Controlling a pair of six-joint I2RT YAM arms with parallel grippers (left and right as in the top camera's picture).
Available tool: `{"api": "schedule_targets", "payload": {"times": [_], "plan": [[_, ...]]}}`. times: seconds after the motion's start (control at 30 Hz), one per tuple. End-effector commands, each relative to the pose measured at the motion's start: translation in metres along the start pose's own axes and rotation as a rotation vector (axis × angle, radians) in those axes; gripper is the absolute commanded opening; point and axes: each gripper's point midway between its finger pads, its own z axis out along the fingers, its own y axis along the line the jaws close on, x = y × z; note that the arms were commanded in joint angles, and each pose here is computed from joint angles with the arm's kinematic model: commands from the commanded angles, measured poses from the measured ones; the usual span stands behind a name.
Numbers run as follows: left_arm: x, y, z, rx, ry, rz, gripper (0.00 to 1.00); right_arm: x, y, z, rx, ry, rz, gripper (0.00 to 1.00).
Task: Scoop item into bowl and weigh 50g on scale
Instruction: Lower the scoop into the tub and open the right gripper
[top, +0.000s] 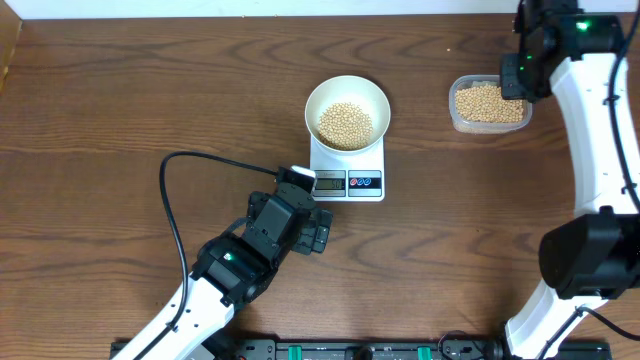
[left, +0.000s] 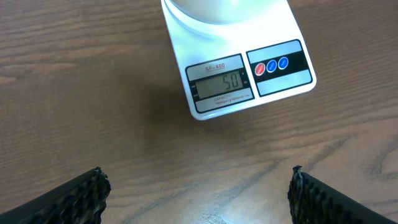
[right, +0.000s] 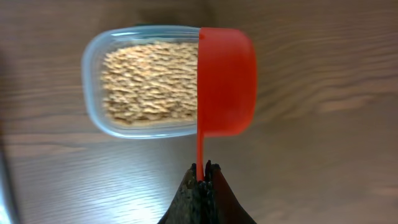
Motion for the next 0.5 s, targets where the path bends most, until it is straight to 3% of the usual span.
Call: {"api": "schedule_targets", "payload": {"times": [0.0, 0.1, 0.4, 0.47], "plan": [[-0.002, 0.002, 0.0, -0.017, -0.008, 0.0, 0.94, 0.003, 0.014, 0.003, -0.256, 0.016, 0.082, 0.01], [-0.002, 0.002, 0.0, -0.017, -0.008, 0.0, 0.94, 0.005, 0.018, 0.012, -0.478, 0.022, 0.176, 0.01], [-0.002, 0.002, 0.0, -0.017, -0.008, 0.0, 0.94, 0.019, 0.022, 0.059, -0.833, 0.002, 0.418, 0.02], [-0.002, 0.002, 0.0, -0.017, -0.008, 0.0, 0.94, 0.025, 0.02, 0.066, -0.857, 0.002, 0.447, 0.07]]}}
